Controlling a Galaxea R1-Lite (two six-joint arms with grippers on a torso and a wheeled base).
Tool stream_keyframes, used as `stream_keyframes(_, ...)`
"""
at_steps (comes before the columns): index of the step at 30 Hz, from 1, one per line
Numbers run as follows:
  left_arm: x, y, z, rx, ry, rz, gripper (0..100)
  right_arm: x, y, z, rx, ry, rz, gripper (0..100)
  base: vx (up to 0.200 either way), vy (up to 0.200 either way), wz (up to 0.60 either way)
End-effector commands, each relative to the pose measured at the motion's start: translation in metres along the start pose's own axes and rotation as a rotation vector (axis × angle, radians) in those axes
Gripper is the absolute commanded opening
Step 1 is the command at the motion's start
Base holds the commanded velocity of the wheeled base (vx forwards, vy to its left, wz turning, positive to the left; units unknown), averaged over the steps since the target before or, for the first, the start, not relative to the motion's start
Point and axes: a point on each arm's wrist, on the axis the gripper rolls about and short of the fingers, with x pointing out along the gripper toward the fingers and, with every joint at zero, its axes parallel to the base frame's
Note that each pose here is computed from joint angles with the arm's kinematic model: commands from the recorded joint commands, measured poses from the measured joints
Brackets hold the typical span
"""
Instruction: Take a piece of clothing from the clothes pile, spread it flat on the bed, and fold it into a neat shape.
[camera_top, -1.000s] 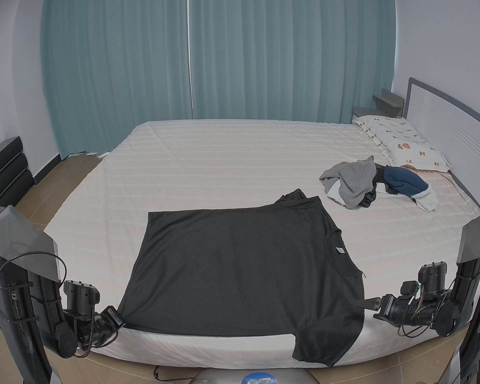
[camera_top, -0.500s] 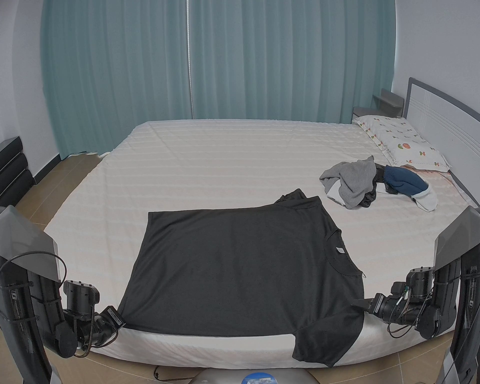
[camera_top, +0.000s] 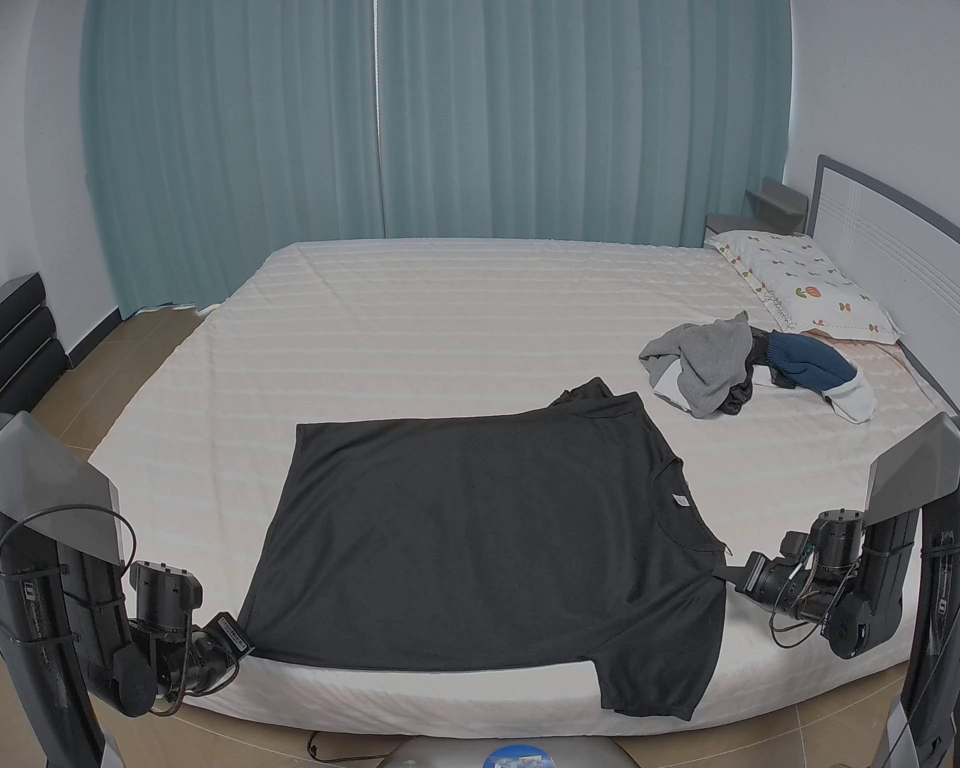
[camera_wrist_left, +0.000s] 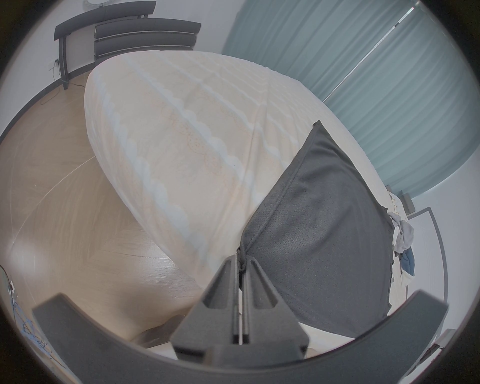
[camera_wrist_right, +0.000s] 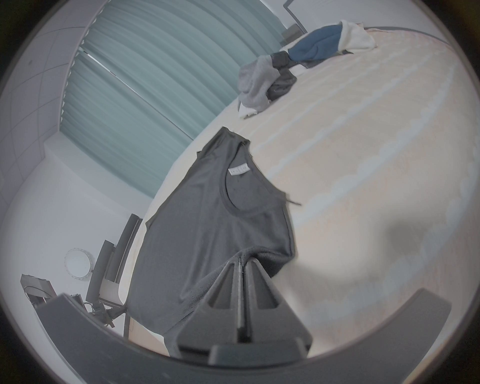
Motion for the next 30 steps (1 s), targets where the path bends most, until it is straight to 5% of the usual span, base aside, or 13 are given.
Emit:
stream_keyframes(1,0.0,0.0,0.0,-0.001,0.002,0.0,0,0.006,0.005,0.011,-0.024,-0.046,0.034,0,0.0,0.0,0.0)
stream_keyframes(11,0.0,0.0,-0.002,0.003,0.012,-0.005,0,0.025,0.005,0.016,-0.038,-0.049,0.052,0,0.0,0.0,0.0)
stream_keyframes(12,0.0,0.0,-0.002,0.003,0.012,-0.005,0,0.026,0.004,0.015,-0.037,-0.047,0.051,100,0.0,0.0,0.0)
stream_keyframes(24,0.0,-0.001,-0.001,0.003,0.012,-0.007,0,-0.009,0.009,0.013,-0.01,-0.031,0.037,100,0.0,0.0,0.0)
stream_keyframes(30,0.0,0.0,-0.002,0.004,0.012,-0.007,0,-0.039,0.01,-0.038,0.034,0.218,0.031,100,0.0,0.0,0.0)
